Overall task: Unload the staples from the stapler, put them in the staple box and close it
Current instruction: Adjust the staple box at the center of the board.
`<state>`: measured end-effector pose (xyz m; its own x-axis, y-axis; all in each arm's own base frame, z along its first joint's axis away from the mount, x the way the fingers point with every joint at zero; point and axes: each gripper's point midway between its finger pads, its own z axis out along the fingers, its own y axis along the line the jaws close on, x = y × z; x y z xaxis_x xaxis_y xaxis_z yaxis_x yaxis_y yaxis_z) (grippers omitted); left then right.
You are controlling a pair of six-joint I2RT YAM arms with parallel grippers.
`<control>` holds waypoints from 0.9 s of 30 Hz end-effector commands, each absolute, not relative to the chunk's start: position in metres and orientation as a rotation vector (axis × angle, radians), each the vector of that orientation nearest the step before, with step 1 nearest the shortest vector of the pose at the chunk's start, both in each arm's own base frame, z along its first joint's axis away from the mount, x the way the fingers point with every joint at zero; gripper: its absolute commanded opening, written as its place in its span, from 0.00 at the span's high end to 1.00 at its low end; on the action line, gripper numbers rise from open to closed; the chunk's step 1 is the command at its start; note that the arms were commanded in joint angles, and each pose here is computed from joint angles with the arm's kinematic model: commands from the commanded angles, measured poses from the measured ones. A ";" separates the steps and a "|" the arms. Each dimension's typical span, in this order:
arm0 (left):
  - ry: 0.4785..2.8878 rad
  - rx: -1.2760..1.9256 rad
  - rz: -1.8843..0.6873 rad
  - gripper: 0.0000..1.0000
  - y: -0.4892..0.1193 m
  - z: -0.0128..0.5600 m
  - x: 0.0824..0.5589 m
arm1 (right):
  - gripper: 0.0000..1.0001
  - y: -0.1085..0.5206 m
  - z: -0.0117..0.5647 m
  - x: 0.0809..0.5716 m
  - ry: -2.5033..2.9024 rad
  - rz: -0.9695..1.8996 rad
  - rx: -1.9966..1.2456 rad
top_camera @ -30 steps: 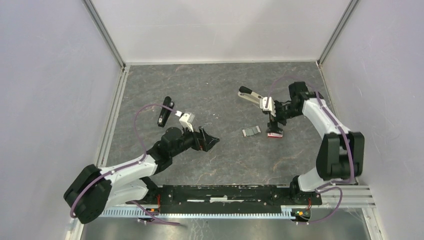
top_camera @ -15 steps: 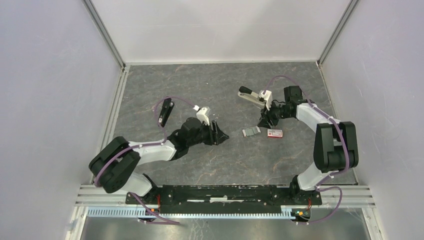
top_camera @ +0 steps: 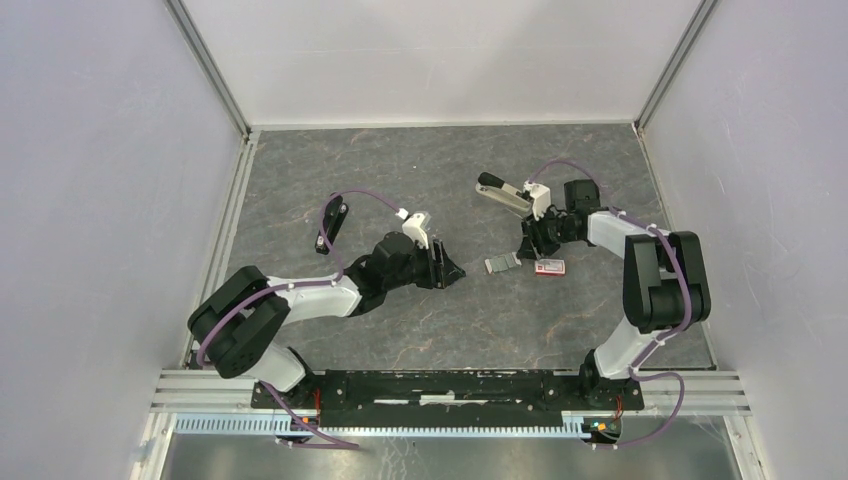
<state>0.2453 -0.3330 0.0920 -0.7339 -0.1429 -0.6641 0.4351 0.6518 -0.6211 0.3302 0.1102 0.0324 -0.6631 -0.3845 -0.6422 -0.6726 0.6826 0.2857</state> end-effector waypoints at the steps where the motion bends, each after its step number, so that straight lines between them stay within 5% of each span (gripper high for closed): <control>1: 2.118 0.201 -1.056 0.40 -0.333 0.104 0.249 | 0.57 0.118 0.028 0.329 2.370 0.776 -0.751; 17: 2.114 0.210 -1.049 0.39 -0.329 0.103 0.247 | 0.74 0.139 0.016 0.296 2.428 0.951 -0.777; 27: 2.187 0.208 -0.953 0.43 -0.347 0.092 0.273 | 0.68 0.129 0.037 0.308 2.353 0.831 -0.811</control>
